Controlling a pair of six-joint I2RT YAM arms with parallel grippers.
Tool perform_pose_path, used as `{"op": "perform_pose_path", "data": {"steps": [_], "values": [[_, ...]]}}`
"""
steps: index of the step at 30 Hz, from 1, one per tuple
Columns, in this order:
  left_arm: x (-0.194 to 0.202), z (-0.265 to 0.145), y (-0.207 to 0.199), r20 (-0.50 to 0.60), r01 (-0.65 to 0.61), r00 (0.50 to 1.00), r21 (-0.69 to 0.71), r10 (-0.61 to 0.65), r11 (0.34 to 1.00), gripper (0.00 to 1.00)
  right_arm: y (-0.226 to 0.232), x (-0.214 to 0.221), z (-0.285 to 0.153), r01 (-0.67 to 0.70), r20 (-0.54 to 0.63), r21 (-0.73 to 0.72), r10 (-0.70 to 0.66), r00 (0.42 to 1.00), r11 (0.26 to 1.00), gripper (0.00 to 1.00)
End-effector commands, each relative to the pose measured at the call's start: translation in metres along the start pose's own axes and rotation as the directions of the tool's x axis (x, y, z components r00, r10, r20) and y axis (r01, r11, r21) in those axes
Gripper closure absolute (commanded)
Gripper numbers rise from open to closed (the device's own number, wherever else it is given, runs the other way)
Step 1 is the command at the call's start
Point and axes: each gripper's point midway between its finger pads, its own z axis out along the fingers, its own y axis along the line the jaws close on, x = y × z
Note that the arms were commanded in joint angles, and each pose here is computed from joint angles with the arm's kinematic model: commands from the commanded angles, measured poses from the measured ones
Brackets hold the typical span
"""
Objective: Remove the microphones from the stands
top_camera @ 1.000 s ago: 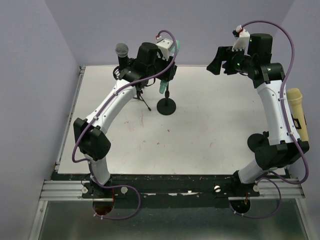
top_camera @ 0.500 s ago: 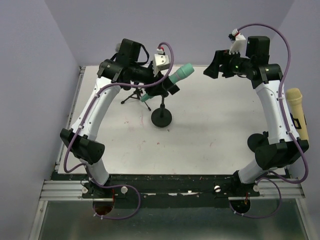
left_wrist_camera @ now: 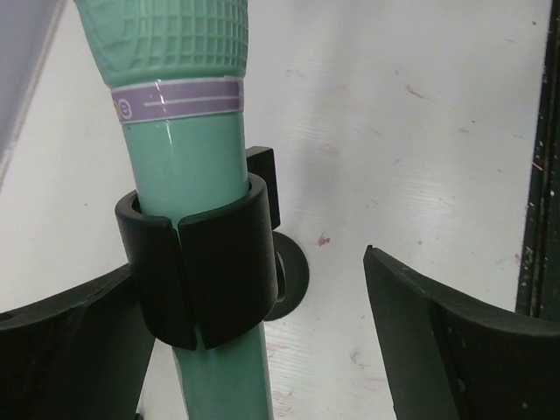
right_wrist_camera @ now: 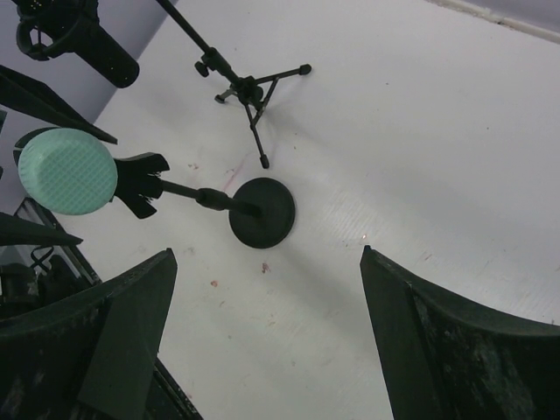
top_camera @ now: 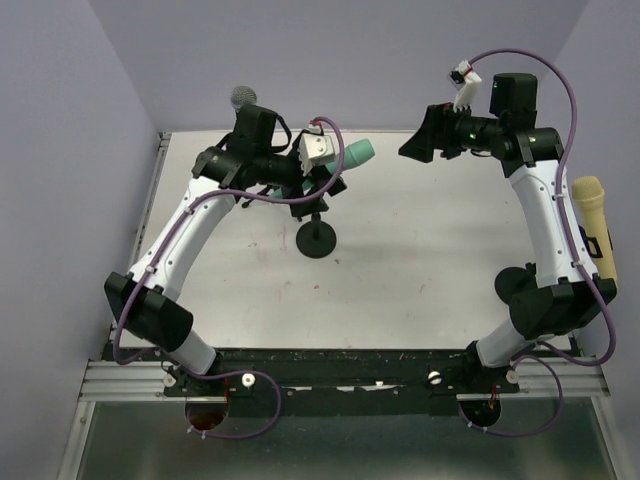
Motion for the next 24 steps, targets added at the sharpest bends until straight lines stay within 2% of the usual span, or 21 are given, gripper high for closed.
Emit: {"op": "perform_pose_path", "data": {"steps": [1,8,15,21,24], "values": [[-0.042,-0.02,0.032,0.102,-0.07,0.99,-0.226,0.095,0.972,0.03,0.006,0.0,0.004,-0.01,-0.019,-0.059,0.009,1.0,0.998,0.07],[-0.058,-0.024,0.056,0.075,0.03,0.997,-0.285,-0.009,0.958,0.1,0.008,-0.007,0.008,-0.007,-0.011,-0.079,0.007,1.0,0.997,0.07],[-0.054,-0.013,0.055,0.049,0.027,0.999,-0.221,-0.016,0.975,0.17,0.013,-0.009,0.012,-0.004,-0.013,-0.111,0.002,1.0,0.994,0.07],[-0.049,-0.01,0.036,0.024,0.036,0.999,-0.119,-0.033,0.992,0.17,0.025,-0.006,0.008,0.008,-0.023,-0.175,-0.013,1.0,0.985,0.06],[-0.043,-0.01,0.035,0.001,0.043,0.999,-0.115,-0.043,0.993,0.21,0.032,-0.006,0.006,0.061,-0.015,-0.222,-0.066,0.998,0.973,0.06]]}}
